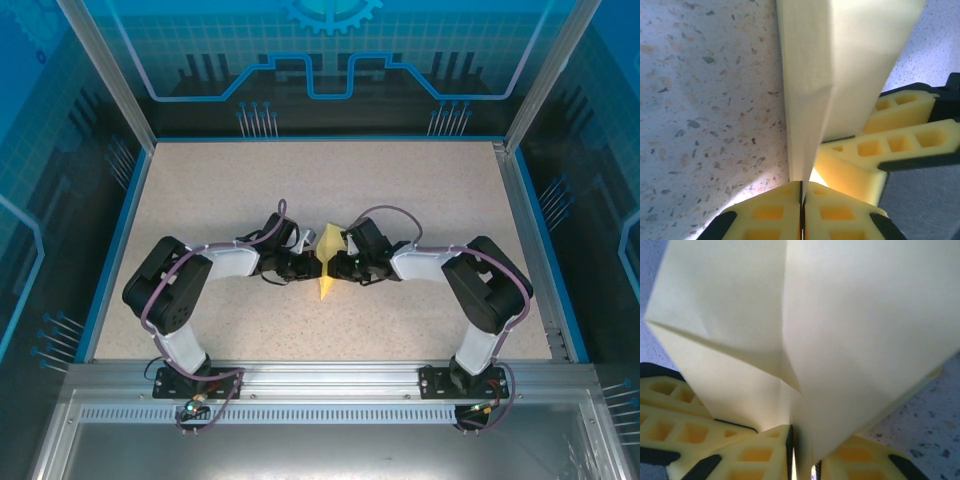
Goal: Fold a paper plane with a square sheet of paper (pick it up from the middle)
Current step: Move a paper plane to the center of the table.
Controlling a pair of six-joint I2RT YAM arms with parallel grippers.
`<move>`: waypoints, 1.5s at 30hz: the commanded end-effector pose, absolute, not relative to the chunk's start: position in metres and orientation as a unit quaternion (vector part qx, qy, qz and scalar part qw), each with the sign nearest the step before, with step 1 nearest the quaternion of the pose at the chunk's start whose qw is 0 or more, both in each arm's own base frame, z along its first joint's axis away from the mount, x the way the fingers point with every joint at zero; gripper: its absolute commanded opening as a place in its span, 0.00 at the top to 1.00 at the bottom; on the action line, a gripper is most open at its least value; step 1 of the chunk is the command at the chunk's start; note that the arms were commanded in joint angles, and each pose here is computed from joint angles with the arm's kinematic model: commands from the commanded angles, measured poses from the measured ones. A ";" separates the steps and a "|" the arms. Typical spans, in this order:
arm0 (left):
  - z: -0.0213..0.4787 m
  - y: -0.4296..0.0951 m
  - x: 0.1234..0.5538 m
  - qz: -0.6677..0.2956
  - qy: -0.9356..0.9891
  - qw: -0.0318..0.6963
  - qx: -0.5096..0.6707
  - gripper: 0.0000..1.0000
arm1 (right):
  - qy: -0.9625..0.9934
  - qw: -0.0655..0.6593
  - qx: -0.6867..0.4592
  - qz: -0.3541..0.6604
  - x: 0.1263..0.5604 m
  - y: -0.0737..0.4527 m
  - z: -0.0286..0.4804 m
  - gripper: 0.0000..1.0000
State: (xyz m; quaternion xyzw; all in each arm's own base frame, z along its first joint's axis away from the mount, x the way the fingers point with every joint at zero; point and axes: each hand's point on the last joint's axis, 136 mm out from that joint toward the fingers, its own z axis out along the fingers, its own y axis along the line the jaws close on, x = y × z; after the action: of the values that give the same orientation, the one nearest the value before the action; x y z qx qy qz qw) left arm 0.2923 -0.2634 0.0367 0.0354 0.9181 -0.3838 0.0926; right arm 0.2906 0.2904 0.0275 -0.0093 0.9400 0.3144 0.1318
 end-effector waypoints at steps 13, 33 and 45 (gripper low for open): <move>0.052 -0.255 0.292 -0.403 0.910 0.099 0.024 0.71 | 0.964 0.160 -0.078 0.195 0.290 0.272 0.051 0.96; 0.063 -0.207 0.286 -0.351 0.927 0.134 -0.003 0.47 | 0.978 0.100 -0.179 0.033 0.272 0.258 0.025 0.84; 0.066 -0.203 0.287 -0.343 0.929 0.140 0.011 0.39 | 0.975 0.116 -0.187 0.034 0.273 0.266 0.032 0.77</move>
State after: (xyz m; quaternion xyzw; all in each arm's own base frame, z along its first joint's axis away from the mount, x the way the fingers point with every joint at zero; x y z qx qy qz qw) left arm 0.2876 -0.2088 0.0601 -0.0008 0.9273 -0.3512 0.1294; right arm 0.2725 0.2625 0.0222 -0.1747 0.9782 0.0387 0.1055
